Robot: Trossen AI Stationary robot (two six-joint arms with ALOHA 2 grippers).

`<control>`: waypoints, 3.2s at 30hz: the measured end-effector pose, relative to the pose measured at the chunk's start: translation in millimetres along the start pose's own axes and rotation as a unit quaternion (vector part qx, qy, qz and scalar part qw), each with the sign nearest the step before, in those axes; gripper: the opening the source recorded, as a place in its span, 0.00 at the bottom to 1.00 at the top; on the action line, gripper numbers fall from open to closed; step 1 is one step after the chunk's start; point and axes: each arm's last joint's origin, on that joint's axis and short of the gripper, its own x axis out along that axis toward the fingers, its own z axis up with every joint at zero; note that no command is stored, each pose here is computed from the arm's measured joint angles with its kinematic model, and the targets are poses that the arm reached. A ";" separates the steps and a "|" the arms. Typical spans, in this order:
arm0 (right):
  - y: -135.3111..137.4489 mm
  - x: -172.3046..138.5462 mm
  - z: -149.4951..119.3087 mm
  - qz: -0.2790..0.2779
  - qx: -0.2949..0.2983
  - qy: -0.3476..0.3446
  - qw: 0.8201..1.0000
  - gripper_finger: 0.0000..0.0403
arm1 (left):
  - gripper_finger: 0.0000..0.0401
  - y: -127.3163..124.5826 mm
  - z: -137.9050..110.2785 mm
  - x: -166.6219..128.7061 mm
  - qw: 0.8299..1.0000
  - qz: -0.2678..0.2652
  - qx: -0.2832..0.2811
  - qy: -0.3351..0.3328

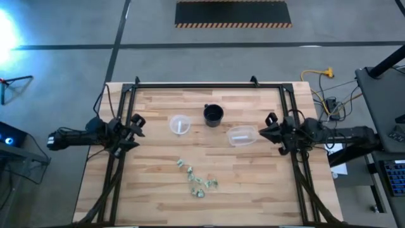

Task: Pick and place items into bin
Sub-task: Put the stevia packet into the left transparent bin

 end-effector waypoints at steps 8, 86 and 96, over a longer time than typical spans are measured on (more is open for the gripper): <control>-4.5 7.5 -13.1 0.003 -0.009 0.066 0.998 0.10 | 0.40 2.2 -3.5 2.4 0.997 0.005 0.073 0.015; 5.2 26.8 9.8 0.040 -0.207 0.187 0.959 0.10 | 0.40 -46.3 -114.7 181.6 0.686 0.355 0.081 0.629; 7.6 27.0 9.1 0.051 -0.205 0.186 0.960 0.10 | 0.40 -43.0 -132.3 176.0 0.669 0.366 0.085 0.641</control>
